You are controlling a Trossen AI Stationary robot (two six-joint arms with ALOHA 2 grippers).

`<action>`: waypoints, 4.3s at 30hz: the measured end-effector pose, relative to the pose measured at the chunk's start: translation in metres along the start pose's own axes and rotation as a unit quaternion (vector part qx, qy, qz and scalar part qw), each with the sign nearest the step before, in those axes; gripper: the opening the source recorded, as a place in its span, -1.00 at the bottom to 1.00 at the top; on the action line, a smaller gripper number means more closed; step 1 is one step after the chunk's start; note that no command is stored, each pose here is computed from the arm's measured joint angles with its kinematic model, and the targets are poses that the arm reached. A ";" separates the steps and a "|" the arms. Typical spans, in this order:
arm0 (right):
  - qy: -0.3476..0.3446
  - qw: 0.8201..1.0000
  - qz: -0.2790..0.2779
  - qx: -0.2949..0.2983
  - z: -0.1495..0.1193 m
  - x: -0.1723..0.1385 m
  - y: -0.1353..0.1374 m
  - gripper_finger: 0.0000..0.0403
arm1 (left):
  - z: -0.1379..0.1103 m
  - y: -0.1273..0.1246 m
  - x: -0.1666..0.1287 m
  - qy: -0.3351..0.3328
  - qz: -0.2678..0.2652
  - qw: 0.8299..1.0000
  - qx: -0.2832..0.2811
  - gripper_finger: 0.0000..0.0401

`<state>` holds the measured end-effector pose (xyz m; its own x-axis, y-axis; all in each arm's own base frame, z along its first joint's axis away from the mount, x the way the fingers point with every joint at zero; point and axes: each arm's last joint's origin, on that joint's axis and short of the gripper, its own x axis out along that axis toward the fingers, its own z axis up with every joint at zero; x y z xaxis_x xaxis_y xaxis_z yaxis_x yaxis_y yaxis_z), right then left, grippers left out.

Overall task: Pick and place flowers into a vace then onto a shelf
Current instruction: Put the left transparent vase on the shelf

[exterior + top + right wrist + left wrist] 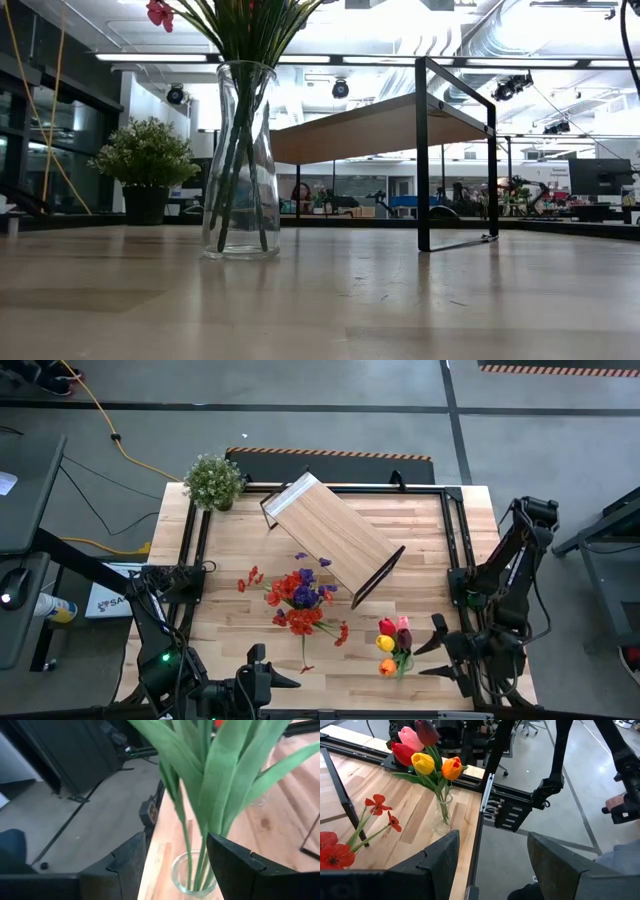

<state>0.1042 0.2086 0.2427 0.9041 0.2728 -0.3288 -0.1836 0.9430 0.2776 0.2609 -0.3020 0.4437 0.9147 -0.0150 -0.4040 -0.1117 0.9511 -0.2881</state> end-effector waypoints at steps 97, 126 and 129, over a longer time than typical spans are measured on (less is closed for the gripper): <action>-0.336 0.917 0.209 0.051 0.108 -0.068 -0.001 -0.01 | -0.214 0.089 0.060 0.199 0.345 0.912 -0.097 0.33; -0.334 0.924 0.173 0.069 0.108 -0.067 -0.003 -0.01 | -0.229 0.103 0.061 0.184 0.366 0.910 -0.062 0.33; -0.334 0.924 0.173 0.069 0.108 -0.067 -0.003 -0.01 | -0.233 0.106 0.062 0.175 0.374 0.907 -0.081 0.33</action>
<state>0.0857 0.1666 0.3616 0.8457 0.3319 0.4179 -0.4967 0.7760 0.3888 0.2151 -0.2743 0.1863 0.3839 0.4919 -0.7814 -0.7314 0.6785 0.0678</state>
